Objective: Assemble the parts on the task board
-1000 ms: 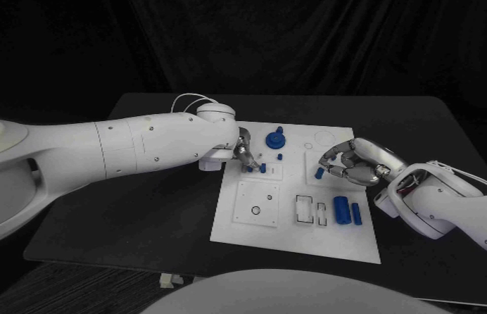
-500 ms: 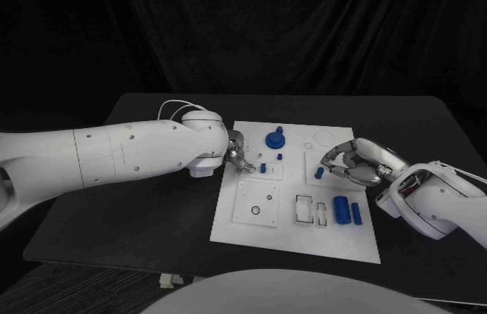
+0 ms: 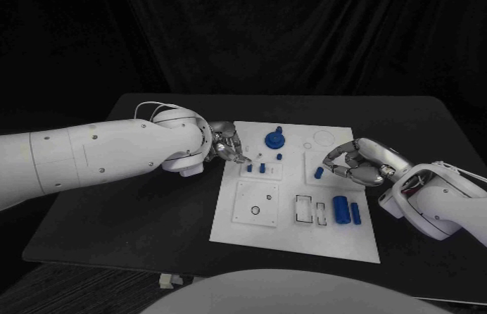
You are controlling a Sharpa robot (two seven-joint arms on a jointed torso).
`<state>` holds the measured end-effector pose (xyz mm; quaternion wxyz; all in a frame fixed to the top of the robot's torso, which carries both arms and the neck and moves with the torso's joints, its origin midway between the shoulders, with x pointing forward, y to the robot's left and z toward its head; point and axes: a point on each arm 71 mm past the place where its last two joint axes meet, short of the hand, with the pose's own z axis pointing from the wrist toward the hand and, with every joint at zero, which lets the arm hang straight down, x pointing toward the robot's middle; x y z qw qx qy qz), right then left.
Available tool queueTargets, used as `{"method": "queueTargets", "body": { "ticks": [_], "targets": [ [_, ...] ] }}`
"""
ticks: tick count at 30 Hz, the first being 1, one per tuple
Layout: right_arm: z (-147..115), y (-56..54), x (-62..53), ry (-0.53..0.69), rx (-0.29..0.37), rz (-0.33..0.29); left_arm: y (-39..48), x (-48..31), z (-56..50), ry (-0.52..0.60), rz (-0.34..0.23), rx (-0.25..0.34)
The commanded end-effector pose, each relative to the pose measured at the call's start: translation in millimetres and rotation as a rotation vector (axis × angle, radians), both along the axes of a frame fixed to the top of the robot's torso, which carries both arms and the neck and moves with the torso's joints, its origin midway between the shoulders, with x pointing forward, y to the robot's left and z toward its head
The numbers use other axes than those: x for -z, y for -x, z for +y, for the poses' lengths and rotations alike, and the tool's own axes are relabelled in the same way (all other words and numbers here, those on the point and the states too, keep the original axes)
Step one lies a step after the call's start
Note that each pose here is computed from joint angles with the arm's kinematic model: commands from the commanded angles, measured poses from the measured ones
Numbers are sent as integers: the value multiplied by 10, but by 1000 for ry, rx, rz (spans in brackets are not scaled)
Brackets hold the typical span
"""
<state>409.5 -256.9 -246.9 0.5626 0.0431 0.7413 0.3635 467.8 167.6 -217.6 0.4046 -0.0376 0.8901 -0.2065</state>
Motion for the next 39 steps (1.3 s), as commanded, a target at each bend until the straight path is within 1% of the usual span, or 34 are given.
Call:
{"method": "queueTargets", "body": {
  "ticks": [1, 5, 6, 8, 10, 12, 14, 16, 17, 18, 21, 24, 27, 29, 32, 35, 39],
  "targets": [
    [-21, 14, -25, -7, 12, -19, 35, -153, -66, 256, -36, 76],
    [-31, -8, -107, -15, 18, -49, 51, -248, 14, 380, -69, 103],
    [-29, -14, -122, -16, 18, -54, 50, -259, 23, 395, -74, 104],
    [-14, -45, -197, -20, 17, -76, 37, -308, 64, 462, -108, 109],
    [17, -88, -292, -21, 11, -104, 11, -364, 96, 526, -162, 117],
    [48, -123, -365, -23, 5, -124, -17, -407, 103, 567, -213, 127],
    [80, -151, -422, -25, -1, -140, -52, -440, 91, 587, -268, 138],
    [116, -174, -462, -27, -9, -151, -99, -462, 50, 579, -330, 166],
    [137, -186, -475, -28, -14, -154, -126, -466, 19, 560, -365, 191],
    [164, -201, -485, -28, -20, -156, -164, -462, -34, 514, -414, 235],
    [197, -217, -485, -26, -30, -153, -218, -439, -149, 396, -501, 332],
    [211, -217, -458, -24, -36, -144, -259, -391, -317, 214, -633, 475],
    [208, -208, -419, -21, -38, -134, -293, -334, -463, 90, -708, 572],
    [201, -197, -386, -20, -38, -127, -325, -296, -560, 37, -731, 617],
    [192, -183, -346, -19, -39, -118, -368, -247, -693, -12, -742, 664],
    [175, -164, -305, -17, -38, -109, -403, -197, -820, -54, -738, 712],
    [153, -150, -282, -16, -36, -104, -427, -138, -924, -103, -720, 749]
  ]
}}
